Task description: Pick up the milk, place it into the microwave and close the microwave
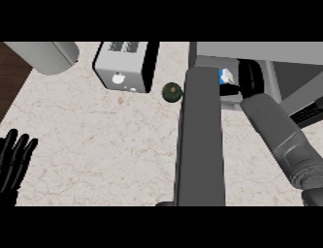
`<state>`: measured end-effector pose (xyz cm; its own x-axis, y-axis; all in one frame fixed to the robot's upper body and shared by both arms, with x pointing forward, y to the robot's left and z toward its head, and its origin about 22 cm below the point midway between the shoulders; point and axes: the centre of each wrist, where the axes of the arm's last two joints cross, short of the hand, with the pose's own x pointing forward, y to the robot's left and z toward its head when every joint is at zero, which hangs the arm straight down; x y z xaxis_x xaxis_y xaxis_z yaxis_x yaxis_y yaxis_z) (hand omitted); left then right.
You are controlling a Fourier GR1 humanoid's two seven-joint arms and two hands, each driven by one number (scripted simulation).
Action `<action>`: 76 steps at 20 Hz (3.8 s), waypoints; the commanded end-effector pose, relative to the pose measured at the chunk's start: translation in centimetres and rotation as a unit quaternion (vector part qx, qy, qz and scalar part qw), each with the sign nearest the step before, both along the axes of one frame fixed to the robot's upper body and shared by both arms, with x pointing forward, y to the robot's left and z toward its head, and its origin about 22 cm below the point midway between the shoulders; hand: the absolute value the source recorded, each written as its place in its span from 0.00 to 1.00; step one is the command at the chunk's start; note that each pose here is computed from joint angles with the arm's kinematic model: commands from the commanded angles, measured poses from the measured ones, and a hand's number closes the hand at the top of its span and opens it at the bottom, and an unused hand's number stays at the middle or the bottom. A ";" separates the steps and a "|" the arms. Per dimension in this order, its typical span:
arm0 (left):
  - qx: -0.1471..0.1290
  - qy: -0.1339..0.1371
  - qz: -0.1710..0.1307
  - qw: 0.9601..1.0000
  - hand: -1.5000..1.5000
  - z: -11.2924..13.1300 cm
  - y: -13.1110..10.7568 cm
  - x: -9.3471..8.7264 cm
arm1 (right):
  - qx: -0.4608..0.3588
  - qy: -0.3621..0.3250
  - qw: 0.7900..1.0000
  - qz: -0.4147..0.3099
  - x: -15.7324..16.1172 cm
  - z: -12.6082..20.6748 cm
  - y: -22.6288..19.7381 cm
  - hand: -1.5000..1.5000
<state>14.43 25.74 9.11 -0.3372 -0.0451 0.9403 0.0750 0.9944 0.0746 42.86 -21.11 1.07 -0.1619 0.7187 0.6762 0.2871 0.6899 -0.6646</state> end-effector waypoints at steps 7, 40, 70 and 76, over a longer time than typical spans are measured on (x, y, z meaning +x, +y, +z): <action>0.008 0.000 -0.003 1.000 0.00 -0.7 0.2 -0.9 | 0.026 -0.011 0.999 -0.035 -0.2 -0.4 0.8 0.00; -0.008 0.024 0.000 1.000 0.00 -0.5 -2.6 -3.1 | 0.184 -0.029 0.982 0.024 -2.4 -2.5 -6.4 0.00; 0.028 0.048 -0.145 0.988 1.00 -3.1 -3.7 -0.3 | 0.399 0.057 0.908 0.116 -19.8 -17.7 -7.7 0.00; 0.032 0.042 -0.155 0.987 1.00 -2.2 -4.8 2.1 | 0.391 0.043 0.909 0.135 -23.7 -17.5 -10.4 0.00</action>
